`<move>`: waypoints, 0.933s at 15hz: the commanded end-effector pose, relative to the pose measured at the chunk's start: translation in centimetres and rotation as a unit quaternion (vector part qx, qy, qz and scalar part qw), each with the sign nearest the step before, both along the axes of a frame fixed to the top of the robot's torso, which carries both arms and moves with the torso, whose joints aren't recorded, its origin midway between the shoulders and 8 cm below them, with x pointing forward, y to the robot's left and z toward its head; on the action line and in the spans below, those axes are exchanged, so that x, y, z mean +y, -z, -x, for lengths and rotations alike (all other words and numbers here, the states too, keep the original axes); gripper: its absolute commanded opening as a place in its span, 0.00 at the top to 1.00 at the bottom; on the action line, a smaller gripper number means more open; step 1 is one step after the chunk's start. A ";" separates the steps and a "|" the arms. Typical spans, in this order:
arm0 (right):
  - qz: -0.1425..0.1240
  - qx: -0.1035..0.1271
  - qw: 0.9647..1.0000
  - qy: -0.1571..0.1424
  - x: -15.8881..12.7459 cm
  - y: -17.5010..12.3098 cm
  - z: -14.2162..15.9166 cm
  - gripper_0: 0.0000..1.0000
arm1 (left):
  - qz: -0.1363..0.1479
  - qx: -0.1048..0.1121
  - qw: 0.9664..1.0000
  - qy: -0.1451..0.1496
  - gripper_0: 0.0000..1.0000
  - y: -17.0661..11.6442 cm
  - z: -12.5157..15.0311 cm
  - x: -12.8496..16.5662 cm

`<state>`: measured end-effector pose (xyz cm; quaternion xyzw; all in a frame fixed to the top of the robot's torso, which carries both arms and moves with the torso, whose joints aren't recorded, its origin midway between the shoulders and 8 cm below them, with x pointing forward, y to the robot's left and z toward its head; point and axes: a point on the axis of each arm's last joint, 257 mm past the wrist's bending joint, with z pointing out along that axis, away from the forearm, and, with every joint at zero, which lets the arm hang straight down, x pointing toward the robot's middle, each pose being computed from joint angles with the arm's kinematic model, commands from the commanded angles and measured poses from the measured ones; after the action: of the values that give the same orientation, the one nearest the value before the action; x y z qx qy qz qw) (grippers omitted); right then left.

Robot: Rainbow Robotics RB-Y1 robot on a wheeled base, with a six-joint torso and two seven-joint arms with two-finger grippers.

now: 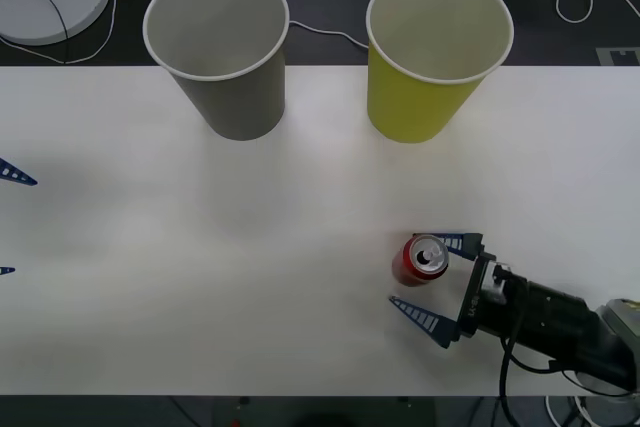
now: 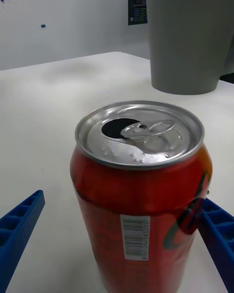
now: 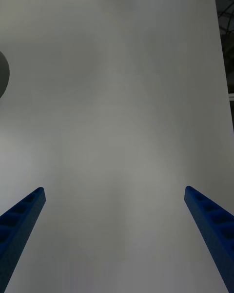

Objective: Put the can into the green bin and the plastic bottle into the gray bin

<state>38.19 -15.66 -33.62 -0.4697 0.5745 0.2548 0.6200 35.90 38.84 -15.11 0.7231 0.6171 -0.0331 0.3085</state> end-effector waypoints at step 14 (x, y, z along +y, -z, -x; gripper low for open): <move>-0.004 -0.003 1.000 0.009 0.7 -0.1 -0.8 1.00 | 0.000 0.000 1.000 0.000 0.00 0.0 0.0 0.0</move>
<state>38.96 -14.93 -33.52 -0.4628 0.5760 0.2499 0.6258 35.90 38.84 -15.11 0.7231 0.6171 -0.0331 0.3085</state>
